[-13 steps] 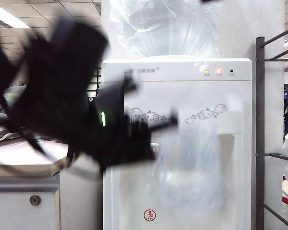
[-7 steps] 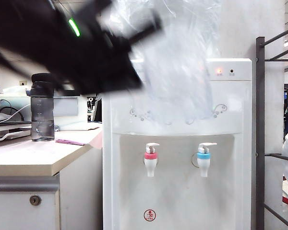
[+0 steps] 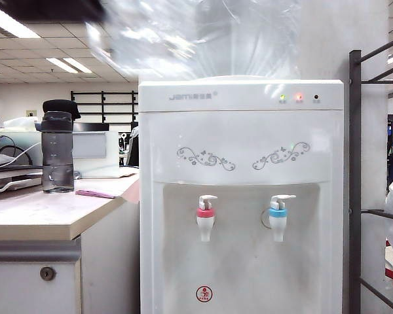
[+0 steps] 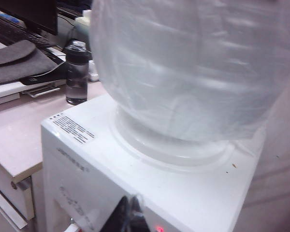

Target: Pick up the plastic mug from the left desk, go to the hot water outlet of the water dispenser, press the vertical switch to get some water, then put the mug back on the desk.

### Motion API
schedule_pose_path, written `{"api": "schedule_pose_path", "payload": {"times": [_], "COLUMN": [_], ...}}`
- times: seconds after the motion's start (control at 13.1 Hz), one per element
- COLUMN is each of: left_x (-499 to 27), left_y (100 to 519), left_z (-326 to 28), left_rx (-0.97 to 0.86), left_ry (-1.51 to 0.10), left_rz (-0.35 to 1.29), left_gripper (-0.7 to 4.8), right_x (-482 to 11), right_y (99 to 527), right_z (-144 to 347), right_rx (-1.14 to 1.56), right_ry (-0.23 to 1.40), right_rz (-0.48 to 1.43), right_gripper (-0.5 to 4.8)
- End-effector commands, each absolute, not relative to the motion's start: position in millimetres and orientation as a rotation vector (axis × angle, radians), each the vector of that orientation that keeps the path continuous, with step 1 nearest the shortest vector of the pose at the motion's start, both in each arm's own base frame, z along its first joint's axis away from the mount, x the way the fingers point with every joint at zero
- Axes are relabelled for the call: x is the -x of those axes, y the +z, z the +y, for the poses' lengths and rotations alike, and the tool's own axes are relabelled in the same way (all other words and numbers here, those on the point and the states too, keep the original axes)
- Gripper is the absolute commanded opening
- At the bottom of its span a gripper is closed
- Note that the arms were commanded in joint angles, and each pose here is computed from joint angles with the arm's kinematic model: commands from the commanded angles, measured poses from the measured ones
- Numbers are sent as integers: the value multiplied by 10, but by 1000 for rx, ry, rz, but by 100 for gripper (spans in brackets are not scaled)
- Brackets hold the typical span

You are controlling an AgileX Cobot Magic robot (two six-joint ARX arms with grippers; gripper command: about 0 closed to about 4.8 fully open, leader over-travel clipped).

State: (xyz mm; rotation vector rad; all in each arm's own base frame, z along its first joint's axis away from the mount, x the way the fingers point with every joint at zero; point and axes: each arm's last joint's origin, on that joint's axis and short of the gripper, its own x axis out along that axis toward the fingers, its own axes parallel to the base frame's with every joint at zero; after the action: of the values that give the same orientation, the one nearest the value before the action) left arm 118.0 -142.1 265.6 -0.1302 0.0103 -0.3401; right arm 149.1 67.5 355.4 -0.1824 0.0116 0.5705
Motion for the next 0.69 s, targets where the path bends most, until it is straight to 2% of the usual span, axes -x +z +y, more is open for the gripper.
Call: {"api": "schedule_pose_path", "payload": {"times": [0.08,0.31,0.69], "left_x": [-1428,-1939,-2561], "left_y": [2807,2653,2235], "left_z": [-922,-3,232], "left_rx": [81,65,67], "left_ry": [-169,51,108], "left_rz": [-82,-26,-43], "left_gripper": [-6,-6,-6], "right_x": [-1483,-1599,-2022], "right_y": [3572,3478,3278], "right_z": [666,724,929], "right_rx": [176,181,115], "right_ry": [572,608,695], "right_rz": [0,66,122], "right_gripper": [-1,-1,-1]}}
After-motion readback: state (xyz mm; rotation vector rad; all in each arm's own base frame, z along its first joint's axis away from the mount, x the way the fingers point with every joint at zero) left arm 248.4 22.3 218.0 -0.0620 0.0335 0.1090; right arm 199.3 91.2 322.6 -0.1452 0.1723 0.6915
